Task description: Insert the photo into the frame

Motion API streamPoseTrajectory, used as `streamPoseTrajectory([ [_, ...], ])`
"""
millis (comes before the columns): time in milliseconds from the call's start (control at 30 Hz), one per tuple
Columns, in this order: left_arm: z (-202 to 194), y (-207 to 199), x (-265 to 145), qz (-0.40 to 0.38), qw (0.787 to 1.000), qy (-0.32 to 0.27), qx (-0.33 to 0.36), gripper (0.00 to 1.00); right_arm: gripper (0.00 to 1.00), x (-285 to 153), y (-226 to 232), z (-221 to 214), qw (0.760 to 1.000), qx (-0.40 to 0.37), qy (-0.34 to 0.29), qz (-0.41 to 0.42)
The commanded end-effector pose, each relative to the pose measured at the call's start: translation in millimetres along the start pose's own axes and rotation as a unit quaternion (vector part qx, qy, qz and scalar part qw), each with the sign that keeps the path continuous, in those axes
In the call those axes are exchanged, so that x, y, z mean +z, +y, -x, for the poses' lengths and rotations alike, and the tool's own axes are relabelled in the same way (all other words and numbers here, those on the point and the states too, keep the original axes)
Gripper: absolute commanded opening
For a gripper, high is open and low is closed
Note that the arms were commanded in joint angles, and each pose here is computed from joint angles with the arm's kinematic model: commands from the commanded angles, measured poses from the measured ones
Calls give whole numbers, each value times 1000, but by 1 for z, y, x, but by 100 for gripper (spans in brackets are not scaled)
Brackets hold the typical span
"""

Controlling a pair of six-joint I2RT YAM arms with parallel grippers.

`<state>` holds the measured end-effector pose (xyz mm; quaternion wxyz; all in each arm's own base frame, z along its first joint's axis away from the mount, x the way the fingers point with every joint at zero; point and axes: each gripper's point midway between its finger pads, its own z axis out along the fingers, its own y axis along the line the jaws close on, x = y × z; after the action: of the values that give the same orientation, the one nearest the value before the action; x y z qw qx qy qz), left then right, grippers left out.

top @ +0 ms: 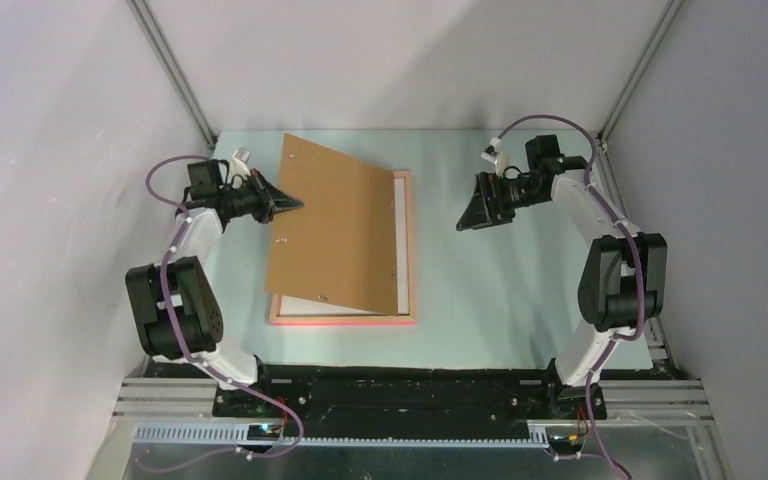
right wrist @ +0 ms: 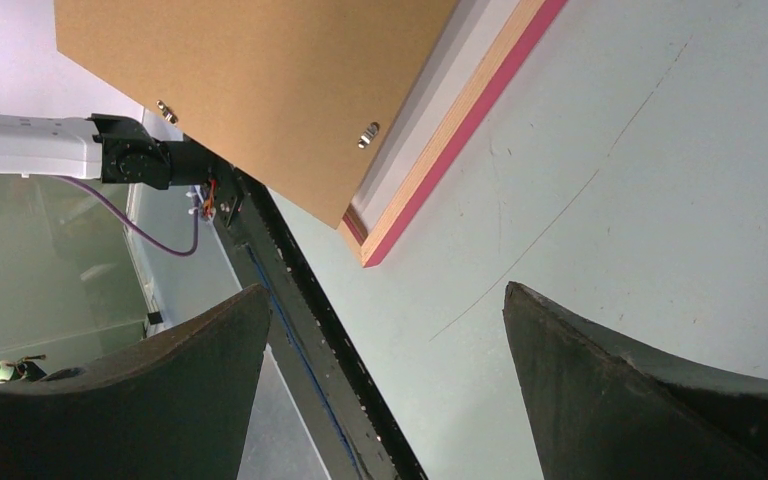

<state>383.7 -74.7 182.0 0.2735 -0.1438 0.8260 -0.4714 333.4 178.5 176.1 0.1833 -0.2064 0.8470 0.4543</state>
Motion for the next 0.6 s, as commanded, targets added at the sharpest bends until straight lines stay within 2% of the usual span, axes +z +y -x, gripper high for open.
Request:
streamPoseTrajectory([
  [0, 20, -36, -4, -43, 998, -16, 35, 0, 90, 3, -2, 2, 1000, -7, -2, -2],
  [567, 14, -35, 12, -49, 998, -1, 29, 0, 90, 4, -3, 0, 1000, -3, 0, -1],
])
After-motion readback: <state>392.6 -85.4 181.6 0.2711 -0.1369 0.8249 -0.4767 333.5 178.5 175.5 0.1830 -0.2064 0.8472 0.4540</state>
